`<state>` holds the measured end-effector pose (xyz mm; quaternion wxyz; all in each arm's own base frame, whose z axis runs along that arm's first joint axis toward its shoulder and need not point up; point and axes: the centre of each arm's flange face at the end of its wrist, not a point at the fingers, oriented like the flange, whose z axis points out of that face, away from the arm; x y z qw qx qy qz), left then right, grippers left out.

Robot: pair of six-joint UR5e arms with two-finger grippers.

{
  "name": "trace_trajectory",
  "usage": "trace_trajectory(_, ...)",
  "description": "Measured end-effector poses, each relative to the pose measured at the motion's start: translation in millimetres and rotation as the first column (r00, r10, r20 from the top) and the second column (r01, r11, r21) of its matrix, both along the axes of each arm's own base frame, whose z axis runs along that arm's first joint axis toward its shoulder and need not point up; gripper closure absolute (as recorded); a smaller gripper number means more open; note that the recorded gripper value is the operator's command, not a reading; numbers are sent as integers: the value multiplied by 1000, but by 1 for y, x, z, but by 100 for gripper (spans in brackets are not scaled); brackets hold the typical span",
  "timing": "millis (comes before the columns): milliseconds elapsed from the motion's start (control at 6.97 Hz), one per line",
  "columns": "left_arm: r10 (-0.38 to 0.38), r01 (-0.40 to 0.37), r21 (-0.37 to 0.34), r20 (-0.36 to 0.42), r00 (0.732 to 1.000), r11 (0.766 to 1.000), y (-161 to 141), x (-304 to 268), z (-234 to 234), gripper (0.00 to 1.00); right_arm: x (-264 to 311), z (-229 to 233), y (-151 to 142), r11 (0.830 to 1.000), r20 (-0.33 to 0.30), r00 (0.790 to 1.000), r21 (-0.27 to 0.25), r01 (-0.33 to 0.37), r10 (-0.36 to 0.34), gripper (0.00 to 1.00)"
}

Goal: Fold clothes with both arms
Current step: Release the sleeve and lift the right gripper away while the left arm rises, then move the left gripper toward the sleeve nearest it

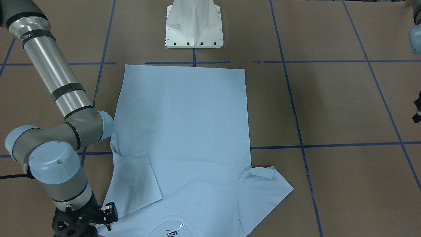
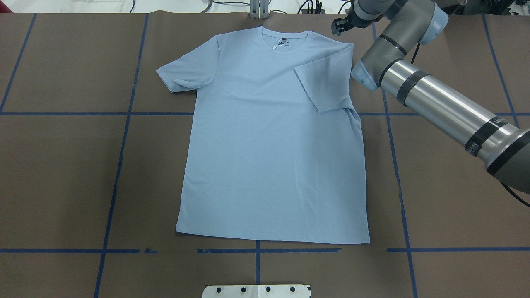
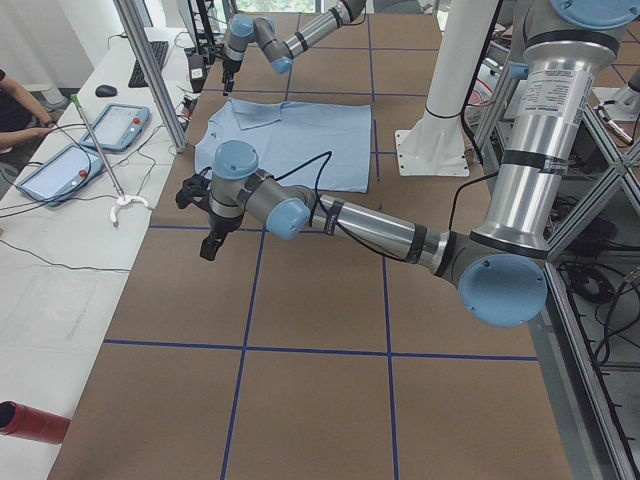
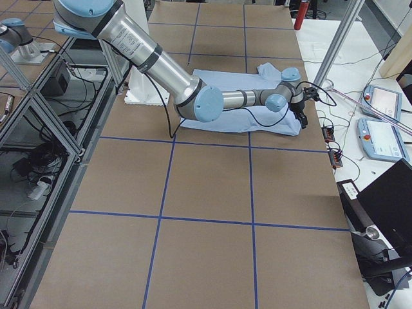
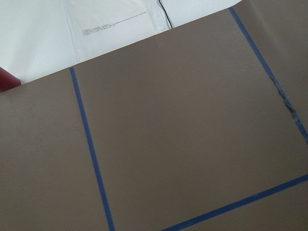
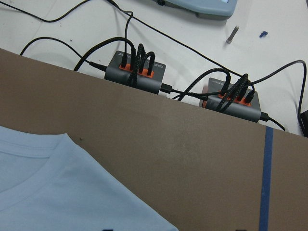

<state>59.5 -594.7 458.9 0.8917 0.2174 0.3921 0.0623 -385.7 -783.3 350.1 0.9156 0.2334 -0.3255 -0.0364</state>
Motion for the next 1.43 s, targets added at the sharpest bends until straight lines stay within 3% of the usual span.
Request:
trace_trajectory(287,-61,54,-90,-72,996,994,-15,108,-55,0,64,-29,37,991,62,996,-107,77,-70,0)
trace_trajectory(574,-188,170,-196,-80,979,966,-34,224,-97,1,109,-48,92,977,107,989,-179,116,-98,0)
trace_trajectory(717,-237,214,-219,-83,968,952,-50,265,-99,6,124,-63,112,970,119,988,-206,126,-103,0)
trace_trajectory(1004,-306,273,-237,-116,945,933,-91,319,-75,12,130,-81,141,966,121,986,-219,137,-112,0)
trace_trajectory(1434,-343,321,-209,-80,936,924,-95,368,-48,18,116,-83,152,964,122,984,-218,154,-130,0)
